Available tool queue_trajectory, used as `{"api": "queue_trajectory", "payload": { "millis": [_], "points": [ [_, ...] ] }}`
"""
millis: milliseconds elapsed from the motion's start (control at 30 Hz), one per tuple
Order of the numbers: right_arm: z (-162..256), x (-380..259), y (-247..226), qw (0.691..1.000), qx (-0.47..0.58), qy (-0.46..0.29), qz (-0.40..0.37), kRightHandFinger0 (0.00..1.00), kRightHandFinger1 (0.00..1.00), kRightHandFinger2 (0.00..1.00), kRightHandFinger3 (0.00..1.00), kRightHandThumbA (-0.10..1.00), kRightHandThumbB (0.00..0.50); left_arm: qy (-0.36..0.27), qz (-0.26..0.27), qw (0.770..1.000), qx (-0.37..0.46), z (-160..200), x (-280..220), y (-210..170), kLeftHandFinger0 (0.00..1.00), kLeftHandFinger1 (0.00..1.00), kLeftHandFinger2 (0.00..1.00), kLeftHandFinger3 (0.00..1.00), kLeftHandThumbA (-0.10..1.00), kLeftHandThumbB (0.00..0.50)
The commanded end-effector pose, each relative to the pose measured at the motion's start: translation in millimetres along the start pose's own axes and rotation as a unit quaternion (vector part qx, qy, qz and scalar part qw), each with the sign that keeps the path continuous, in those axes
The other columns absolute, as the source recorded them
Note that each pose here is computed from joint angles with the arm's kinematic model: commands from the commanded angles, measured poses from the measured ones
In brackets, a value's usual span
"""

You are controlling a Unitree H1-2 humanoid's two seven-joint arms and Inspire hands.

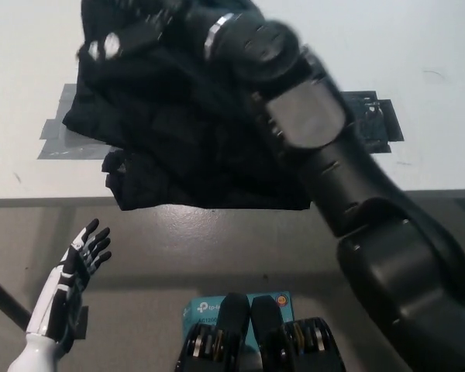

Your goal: The robot grabs the right edges of the black jacket on the table, and folds it in half

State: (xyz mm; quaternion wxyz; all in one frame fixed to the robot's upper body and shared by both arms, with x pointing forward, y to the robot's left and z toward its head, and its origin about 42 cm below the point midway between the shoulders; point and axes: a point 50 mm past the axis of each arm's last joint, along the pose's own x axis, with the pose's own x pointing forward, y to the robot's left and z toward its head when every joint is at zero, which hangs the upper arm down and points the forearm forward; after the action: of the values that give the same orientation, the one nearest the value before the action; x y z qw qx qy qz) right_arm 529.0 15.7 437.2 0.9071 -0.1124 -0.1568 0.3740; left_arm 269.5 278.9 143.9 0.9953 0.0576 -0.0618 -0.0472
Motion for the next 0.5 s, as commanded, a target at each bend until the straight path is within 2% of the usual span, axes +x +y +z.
{"api": "queue_trajectory", "payload": {
  "millis": [0,33,100,133,200,233,267,467],
  "points": [
    [228,-70,-83,0.956,0.077,-0.280,0.040,1.00,1.00,1.00,1.00,1.00,0.500,-0.042,-0.021,0.999,0.011,18,22,-1,1.00,1.00,1.00,1.00,1.00,0.162],
    [233,-91,-95,0.951,0.063,-0.301,0.020,1.00,1.00,1.00,1.00,1.00,0.484,-0.051,-0.023,0.998,0.012,21,25,0,1.00,1.00,1.00,1.00,1.00,0.156],
    [239,-115,-107,0.947,0.052,-0.317,-0.004,1.00,1.00,1.00,1.00,1.00,0.484,-0.056,-0.021,0.998,0.015,24,30,1,1.00,1.00,1.00,1.00,1.00,0.171],
    [240,-167,-126,0.933,-0.041,-0.352,-0.060,1.00,1.00,1.00,1.00,1.00,0.459,-0.061,-0.017,0.998,0.013,27,34,3,1.00,1.00,1.00,1.00,1.00,0.177],
    [241,-193,-131,0.927,-0.073,-0.357,-0.089,1.00,1.00,1.00,1.00,1.00,0.473,-0.063,-0.020,0.998,0.008,31,39,5,1.00,1.00,1.00,1.00,1.00,0.175],
    [240,-217,-137,0.926,-0.076,-0.358,-0.092,1.00,1.00,1.00,1.00,1.00,0.485,-0.062,-0.022,0.998,0.010,32,43,6,1.00,1.00,1.00,1.00,1.00,0.189],
    [239,-234,-139,0.926,-0.084,-0.357,-0.093,1.00,1.00,1.00,1.00,1.00,0.470,-0.063,-0.025,0.998,0.009,33,48,6,1.00,1.00,1.00,1.00,1.00,0.194],
    [216,-234,-127,0.943,-0.140,-0.293,-0.067,1.00,1.00,1.00,1.00,1.00,0.475,-0.069,-0.036,0.997,0.013,36,62,-4,1.00,1.00,1.00,1.00,1.00,0.166]
  ]
}}
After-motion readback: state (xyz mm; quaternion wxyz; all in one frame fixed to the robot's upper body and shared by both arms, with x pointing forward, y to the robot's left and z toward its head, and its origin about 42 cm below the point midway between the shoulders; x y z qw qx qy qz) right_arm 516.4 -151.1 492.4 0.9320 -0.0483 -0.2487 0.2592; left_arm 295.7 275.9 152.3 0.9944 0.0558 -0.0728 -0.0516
